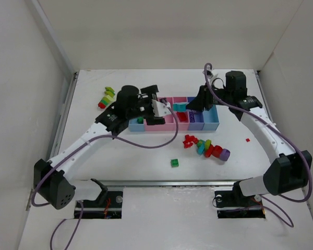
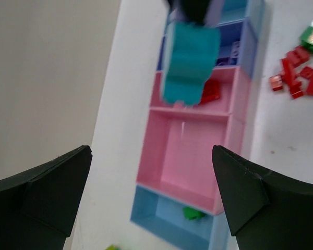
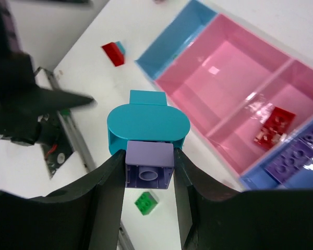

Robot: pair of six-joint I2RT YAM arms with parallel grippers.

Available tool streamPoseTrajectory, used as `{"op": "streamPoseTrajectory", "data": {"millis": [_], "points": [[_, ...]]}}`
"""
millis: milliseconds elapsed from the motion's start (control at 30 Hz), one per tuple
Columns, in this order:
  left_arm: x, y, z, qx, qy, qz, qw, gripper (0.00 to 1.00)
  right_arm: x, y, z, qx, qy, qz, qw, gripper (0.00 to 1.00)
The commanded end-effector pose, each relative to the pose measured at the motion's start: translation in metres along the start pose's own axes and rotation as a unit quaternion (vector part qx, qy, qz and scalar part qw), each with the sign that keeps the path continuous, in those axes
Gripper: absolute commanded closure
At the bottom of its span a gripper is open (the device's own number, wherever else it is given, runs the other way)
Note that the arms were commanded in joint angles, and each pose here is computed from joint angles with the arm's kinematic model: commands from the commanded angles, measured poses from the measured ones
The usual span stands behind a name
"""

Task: Sort the legos into containers by color

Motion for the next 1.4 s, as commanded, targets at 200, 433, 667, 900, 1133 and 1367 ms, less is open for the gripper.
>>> {"op": "streamPoseTrajectory", "data": {"millis": [200,433,667,900,1133,1367], "points": [[-0.006,-0.041,-0.029,0.016,0.001,0.007,1.0,0.0,-0.03,-0.013,0.042,-0.063,0.046,-0.039,0.996,1.0],[-0.021,-0.045,-0.042,0.045,-0.007,-0.02,0.999,0.0,-0.023,-0.027,0.052,-0.073,0.035,-0.029,0.996,1.0],[-0.026,-0.047,-0.038,0.04,0.001,-0.027,0.999,0.36,-0.021,-0.035,0.056,-0.082,0.035,-0.022,0.996,1.0],[-0.024,-0.046,-0.041,0.045,0.008,-0.02,0.999,1.0,-0.021,-0.036,0.059,-0.086,0.032,-0.02,0.996,1.0],[-0.007,-0.039,-0.043,0.039,0.034,0.012,0.999,1.0,-0.016,-0.032,0.043,-0.059,0.016,-0.018,0.998,1.0],[0.017,-0.031,-0.047,0.038,0.066,0.049,0.996,1.0,-0.019,-0.006,0.02,-0.001,0.004,-0.038,0.999,1.0]]}}
Point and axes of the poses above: each gripper's point midway between its finger pads, its own y axis back along the fingers, its own z axis along the line the jaws close on, x = y × z, the point moved 7 cm from there along y, back along the fingers, and after that the axes turned 8 degrees about y, right-handed, at the moved point
